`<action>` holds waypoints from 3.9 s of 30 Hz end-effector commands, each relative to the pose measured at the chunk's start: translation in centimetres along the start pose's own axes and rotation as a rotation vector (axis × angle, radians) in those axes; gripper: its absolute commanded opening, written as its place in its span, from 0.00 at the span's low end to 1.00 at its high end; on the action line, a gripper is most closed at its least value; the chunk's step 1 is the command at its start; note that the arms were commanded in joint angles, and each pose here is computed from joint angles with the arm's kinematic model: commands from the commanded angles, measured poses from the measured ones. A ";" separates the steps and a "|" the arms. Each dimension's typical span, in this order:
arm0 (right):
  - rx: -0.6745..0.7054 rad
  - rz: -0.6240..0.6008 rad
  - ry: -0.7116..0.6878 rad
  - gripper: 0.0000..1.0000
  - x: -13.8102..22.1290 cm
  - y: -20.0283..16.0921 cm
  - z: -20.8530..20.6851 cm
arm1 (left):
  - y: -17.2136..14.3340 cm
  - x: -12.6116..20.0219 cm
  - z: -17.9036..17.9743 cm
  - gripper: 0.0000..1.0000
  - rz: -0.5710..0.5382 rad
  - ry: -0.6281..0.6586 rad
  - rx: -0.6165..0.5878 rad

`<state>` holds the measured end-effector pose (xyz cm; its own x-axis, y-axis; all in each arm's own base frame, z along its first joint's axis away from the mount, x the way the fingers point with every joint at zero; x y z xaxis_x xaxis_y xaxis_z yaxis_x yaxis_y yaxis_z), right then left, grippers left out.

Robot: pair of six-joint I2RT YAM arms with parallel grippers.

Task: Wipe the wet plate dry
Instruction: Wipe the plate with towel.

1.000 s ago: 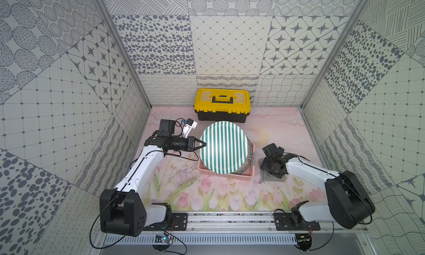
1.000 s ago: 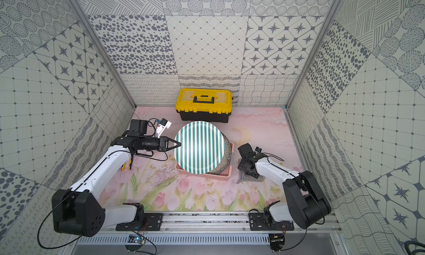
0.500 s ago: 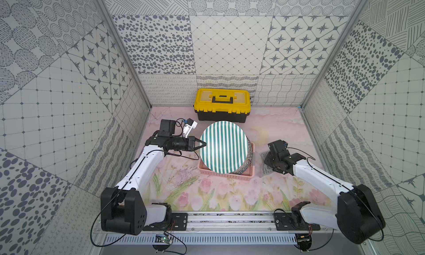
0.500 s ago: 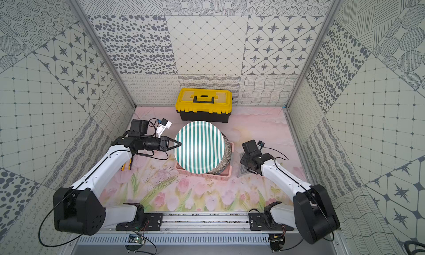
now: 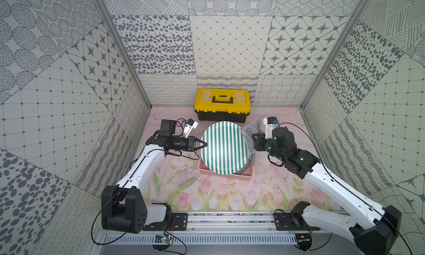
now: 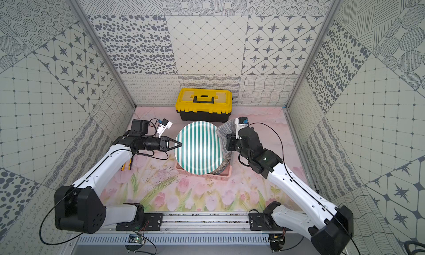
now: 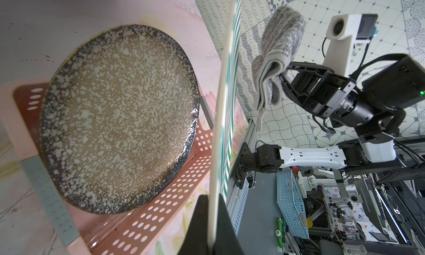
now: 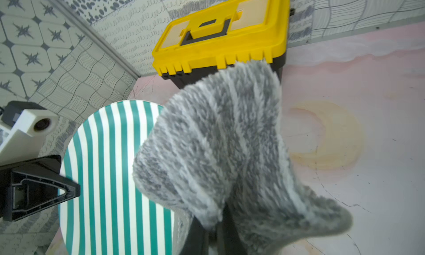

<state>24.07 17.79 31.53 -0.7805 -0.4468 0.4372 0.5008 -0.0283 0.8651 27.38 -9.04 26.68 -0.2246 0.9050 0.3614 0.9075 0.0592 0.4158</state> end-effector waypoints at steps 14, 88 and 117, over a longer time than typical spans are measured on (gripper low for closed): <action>0.273 0.070 0.156 0.00 -8.7 0.5 11.8 | -0.1 0.2 -1.2 0.00 0.029 -0.169 -0.055; 0.320 0.213 0.333 0.00 -8.2 -9.0 17.4 | 0.1 0.2 -1.0 0.00 0.012 -0.145 -0.056; -0.013 0.236 -0.138 0.00 -4.0 -12.5 0.4 | 0.0 0.7 -2.2 0.00 0.010 -0.176 -0.078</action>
<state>20.26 22.41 19.08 -0.6428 -0.4028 0.6515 0.6745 0.1054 0.7307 27.95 -8.55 26.00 -0.3028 0.8514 0.4283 0.8690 0.0622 0.4908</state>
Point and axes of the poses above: each gripper's point midway between its finger pads, its own x axis back along the fingers, its own z axis along the line the jaws close on, y = z × x, the point moved 9 cm from there along x, back along the fingers, and after that the axes turned 9 degrees about x, right-handed, at the moved point
